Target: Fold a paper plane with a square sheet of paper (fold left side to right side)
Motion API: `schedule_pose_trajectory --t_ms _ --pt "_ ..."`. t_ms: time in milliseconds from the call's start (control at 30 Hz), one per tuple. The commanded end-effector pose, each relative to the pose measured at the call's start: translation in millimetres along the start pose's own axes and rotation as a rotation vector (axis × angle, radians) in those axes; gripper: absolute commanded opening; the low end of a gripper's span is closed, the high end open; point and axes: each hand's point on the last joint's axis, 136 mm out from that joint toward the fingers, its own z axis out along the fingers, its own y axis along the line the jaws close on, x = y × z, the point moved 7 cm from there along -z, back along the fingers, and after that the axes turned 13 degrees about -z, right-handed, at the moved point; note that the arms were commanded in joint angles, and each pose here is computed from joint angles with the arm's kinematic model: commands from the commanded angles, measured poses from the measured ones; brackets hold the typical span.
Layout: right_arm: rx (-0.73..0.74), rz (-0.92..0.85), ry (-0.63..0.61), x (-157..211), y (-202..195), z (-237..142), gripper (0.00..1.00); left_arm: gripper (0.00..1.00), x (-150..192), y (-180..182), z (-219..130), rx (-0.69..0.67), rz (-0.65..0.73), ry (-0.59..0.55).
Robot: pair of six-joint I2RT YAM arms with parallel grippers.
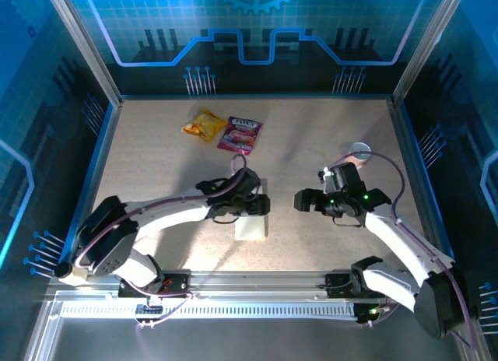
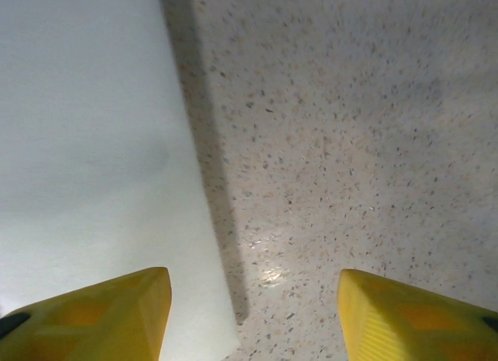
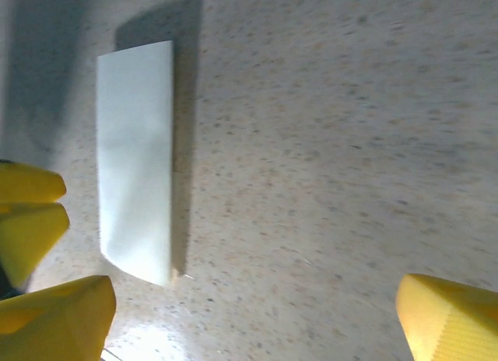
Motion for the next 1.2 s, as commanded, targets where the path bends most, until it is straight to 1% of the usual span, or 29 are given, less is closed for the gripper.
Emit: schedule_pose_trajectory --t_ms 0,133,300,367,467,700,867,967,1167 --pt "-0.179 0.011 -0.034 -11 22 14 0.9 0.62 -5 20 -10 0.061 -0.046 -0.006" --pt "-0.215 -0.025 0.017 -12 40 35 0.83 0.64 -6 53 -20 0.059 -0.119 -0.023" --pt "-0.303 -0.045 0.086 -11 64 73 0.66 0.66 -1 80 -26 0.083 -0.197 -0.023" --pt "-0.329 -0.045 0.12 -11 71 91 0.57 0.67 1 85 -27 0.094 -0.21 -0.016" --pt "-0.336 -0.047 0.149 -12 78 109 0.48 0.67 5 88 -26 0.091 -0.207 0.01" --pt "-0.297 -0.051 0.192 -9 76 131 0.28 0.67 8 91 -25 0.074 -0.196 0.034" --pt "-0.232 -0.042 0.237 1 65 140 0.2 0.66 9 90 -18 0.058 -0.2 0.066" --pt "-0.207 -0.041 0.261 9 58 144 0.19 0.65 8 88 -12 0.053 -0.201 0.097" --pt "-0.156 -0.036 0.32 25 48 151 0.16 0.59 7 84 1 0.039 -0.207 0.146"
